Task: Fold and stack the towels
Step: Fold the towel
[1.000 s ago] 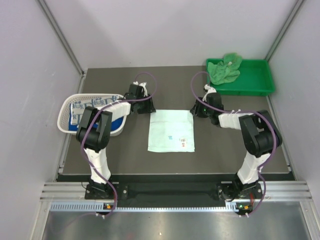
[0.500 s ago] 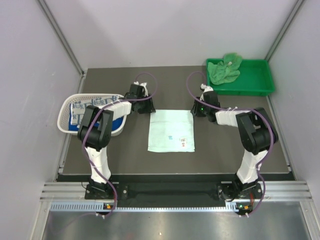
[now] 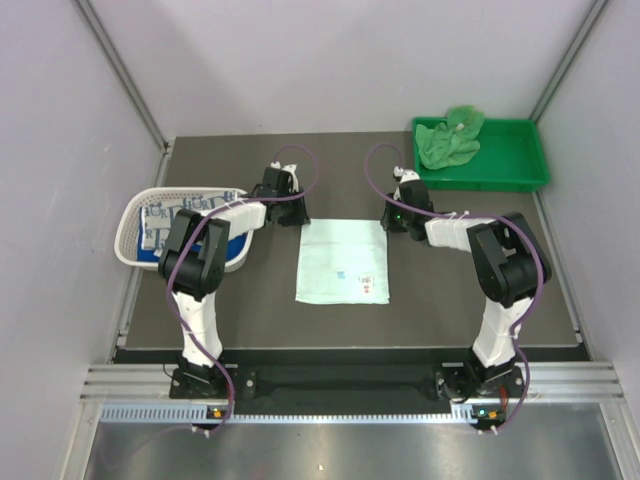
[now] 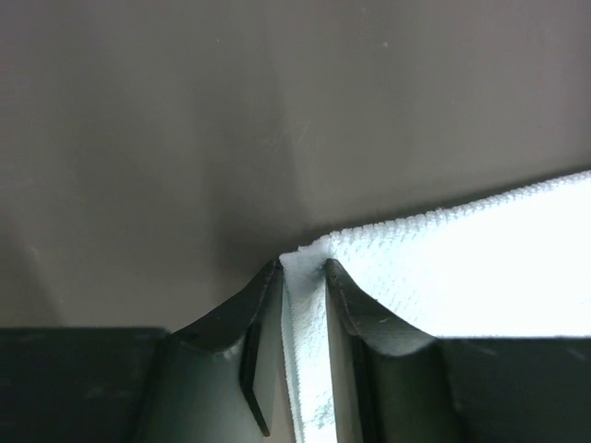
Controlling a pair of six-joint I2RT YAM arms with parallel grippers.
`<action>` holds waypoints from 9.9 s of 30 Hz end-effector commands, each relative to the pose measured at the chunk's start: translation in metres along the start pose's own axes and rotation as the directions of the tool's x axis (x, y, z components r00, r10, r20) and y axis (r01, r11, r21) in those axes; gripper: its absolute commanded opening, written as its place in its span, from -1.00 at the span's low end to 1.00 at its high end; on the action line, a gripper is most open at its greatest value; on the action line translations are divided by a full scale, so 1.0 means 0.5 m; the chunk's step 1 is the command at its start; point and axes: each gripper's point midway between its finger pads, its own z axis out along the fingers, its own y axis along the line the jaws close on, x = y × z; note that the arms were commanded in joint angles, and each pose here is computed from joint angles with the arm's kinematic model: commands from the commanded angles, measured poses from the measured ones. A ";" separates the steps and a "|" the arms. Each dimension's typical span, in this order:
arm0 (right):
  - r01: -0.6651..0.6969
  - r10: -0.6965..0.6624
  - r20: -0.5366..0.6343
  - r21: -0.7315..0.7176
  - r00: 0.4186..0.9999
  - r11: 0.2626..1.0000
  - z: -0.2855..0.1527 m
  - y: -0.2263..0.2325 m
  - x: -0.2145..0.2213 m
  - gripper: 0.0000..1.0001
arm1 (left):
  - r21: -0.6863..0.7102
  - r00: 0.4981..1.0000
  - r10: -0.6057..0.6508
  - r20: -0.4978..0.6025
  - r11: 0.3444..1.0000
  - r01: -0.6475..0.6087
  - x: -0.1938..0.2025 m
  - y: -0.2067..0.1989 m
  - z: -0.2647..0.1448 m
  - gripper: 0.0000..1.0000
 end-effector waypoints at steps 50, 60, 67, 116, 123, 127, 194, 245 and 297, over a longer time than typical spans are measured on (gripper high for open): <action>0.003 0.039 0.349 -0.120 0.936 0.993 -0.161 0.039 -0.139 -1.00 | 0.145 0.898 -0.046 0.437 0.989 -0.020 -0.144 -0.073 -0.137 -1.00; 0.007 0.039 0.312 -0.147 0.949 0.989 -0.217 0.078 -0.033 -1.00 | 0.182 0.918 -0.062 0.393 0.983 -0.011 -0.019 -0.065 -0.189 -1.00; 0.008 0.031 0.287 -0.134 0.957 0.991 -0.230 0.085 0.030 -1.00 | 0.182 0.932 -0.058 0.359 0.983 -0.009 0.041 -0.053 -0.205 -1.00; -0.044 0.076 0.225 -0.144 0.971 0.989 -0.293 0.084 0.113 -0.33 | 0.216 0.961 -0.081 0.265 0.976 0.023 0.127 -0.069 -0.269 -0.50; -0.051 0.075 0.226 -0.110 0.971 0.993 -0.279 0.104 0.070 -0.35 | 0.232 0.949 -0.087 0.302 0.973 0.015 0.063 -0.111 -0.279 -0.49; -0.050 0.069 0.220 -0.093 0.973 0.994 -0.245 0.122 0.052 -0.37 | 0.178 0.975 -0.052 0.214 0.984 0.013 0.075 -0.117 -0.202 -0.54; -0.066 0.065 0.113 0.005 0.991 0.998 -0.252 0.113 0.170 -0.29 | -0.081 0.995 0.058 0.082 0.995 -0.051 0.167 -0.071 -0.170 -0.58; -0.096 0.098 0.080 -0.027 0.992 0.995 -0.289 0.116 0.194 -0.99 | -0.093 0.992 0.069 0.109 0.994 -0.059 0.157 -0.069 -0.231 -1.00; -0.051 0.054 -0.036 0.086 0.998 0.995 -0.182 0.051 0.223 -0.48 | 0.061 0.988 -0.028 -0.151 0.997 0.038 0.216 -0.041 -0.134 0.33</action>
